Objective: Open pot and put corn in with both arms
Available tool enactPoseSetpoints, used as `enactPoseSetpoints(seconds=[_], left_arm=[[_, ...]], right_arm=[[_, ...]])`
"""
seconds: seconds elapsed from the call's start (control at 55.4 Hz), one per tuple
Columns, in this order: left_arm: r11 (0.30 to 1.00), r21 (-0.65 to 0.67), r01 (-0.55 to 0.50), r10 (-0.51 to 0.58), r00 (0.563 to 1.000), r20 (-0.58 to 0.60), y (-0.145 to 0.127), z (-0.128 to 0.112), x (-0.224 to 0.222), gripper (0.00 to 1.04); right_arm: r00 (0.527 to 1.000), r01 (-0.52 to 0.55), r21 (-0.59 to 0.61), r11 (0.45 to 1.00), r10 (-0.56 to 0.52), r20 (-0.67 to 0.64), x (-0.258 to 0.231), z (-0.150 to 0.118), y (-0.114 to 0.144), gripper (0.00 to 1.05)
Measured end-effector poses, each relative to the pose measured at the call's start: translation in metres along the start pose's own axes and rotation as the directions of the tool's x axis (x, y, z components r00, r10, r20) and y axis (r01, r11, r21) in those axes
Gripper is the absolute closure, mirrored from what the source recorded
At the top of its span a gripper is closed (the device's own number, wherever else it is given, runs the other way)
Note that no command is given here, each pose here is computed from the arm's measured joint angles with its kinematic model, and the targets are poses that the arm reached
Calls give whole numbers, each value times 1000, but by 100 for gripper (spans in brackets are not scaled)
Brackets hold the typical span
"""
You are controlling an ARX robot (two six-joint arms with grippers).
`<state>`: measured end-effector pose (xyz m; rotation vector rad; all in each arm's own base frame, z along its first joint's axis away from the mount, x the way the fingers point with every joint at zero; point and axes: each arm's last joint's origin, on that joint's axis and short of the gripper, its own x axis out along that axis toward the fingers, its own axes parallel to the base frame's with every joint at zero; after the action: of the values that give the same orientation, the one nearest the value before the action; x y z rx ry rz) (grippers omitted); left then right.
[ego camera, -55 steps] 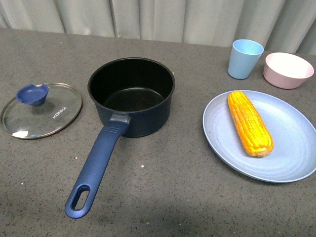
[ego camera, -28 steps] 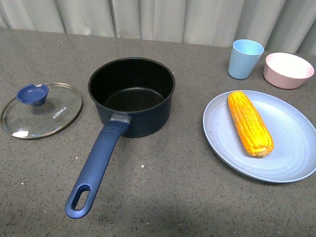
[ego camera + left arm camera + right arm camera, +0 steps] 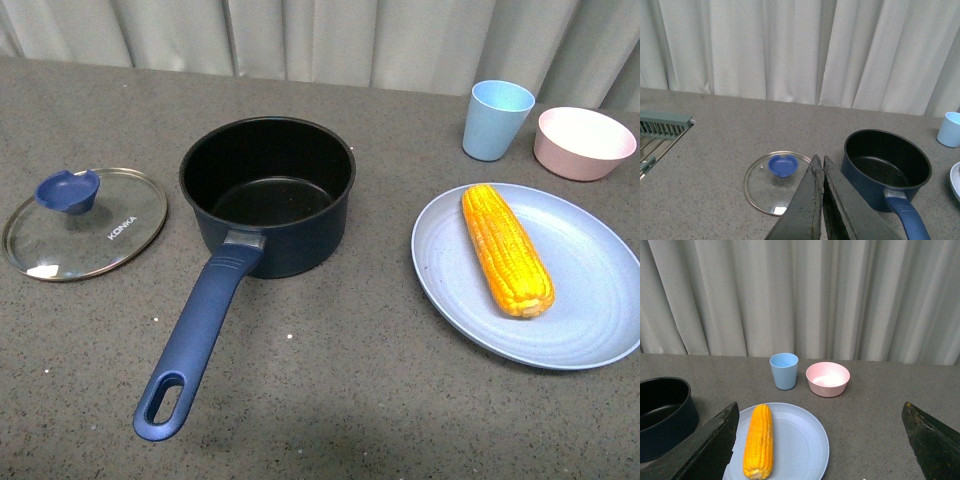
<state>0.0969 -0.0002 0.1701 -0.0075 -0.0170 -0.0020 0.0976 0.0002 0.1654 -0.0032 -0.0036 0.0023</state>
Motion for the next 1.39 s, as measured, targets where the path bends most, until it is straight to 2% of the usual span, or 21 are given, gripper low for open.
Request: enactPoseSetpoints(seconds=[0.108, 0.145, 0.181, 0.217, 0.253, 0.434, 0.524, 0.596, 0.668, 1.048, 1.337, 1.391], left_arm=[[1000, -1, 0, 0, 1000, -1, 0, 0, 0, 100], [1000, 0, 0, 0, 1000, -1, 0, 0, 0, 96], [1000, 0, 0, 0, 1000, -1, 0, 0, 0, 87], [1000, 0, 0, 0, 1000, 0, 0, 0, 0, 78], [1000, 0, 0, 0, 1000, 0, 0, 0, 0, 73], [1000, 0, 0, 0, 1000, 0, 0, 0, 0, 42], [1000, 0, 0, 0, 1000, 1, 0, 0, 0, 21], [1000, 2, 0, 0, 1000, 0, 0, 0, 0, 5], [1000, 2, 0, 0, 1000, 1, 0, 0, 0, 7], [1000, 3, 0, 0, 1000, 1, 0, 0, 0, 7], [1000, 3, 0, 0, 1000, 1, 0, 0, 0, 7], [1000, 3, 0, 0, 1000, 1, 0, 0, 0, 7]], right_arm=[[1000, 0, 0, 1000, 0, 0, 0, 0, 0, 9], [1000, 0, 0, 1000, 0, 0, 0, 0, 0, 9], [1000, -11, -12, 1000, 11, -26, 0, -1, 0, 9], [993, -61, -49, 997, 56, -105, 1, -1, 0, 9], [984, -72, -74, 995, 58, -167, 7, 0, 0, 9], [952, -73, -91, 993, 42, -304, 55, 7, 2, 9], [881, -106, -81, 991, 56, -471, 102, -3, 9, 9], [770, -133, -49, 990, 72, -634, 136, -27, 16, 9], [715, -153, -33, 988, 88, -694, 154, -40, 22, 9], [552, -238, 27, 971, 158, -819, 219, -81, 65, 9], [526, -201, 57, 978, 157, -836, 249, -81, 84, 9], [506, -191, 53, 980, 144, -850, 252, -83, 86, 9]])
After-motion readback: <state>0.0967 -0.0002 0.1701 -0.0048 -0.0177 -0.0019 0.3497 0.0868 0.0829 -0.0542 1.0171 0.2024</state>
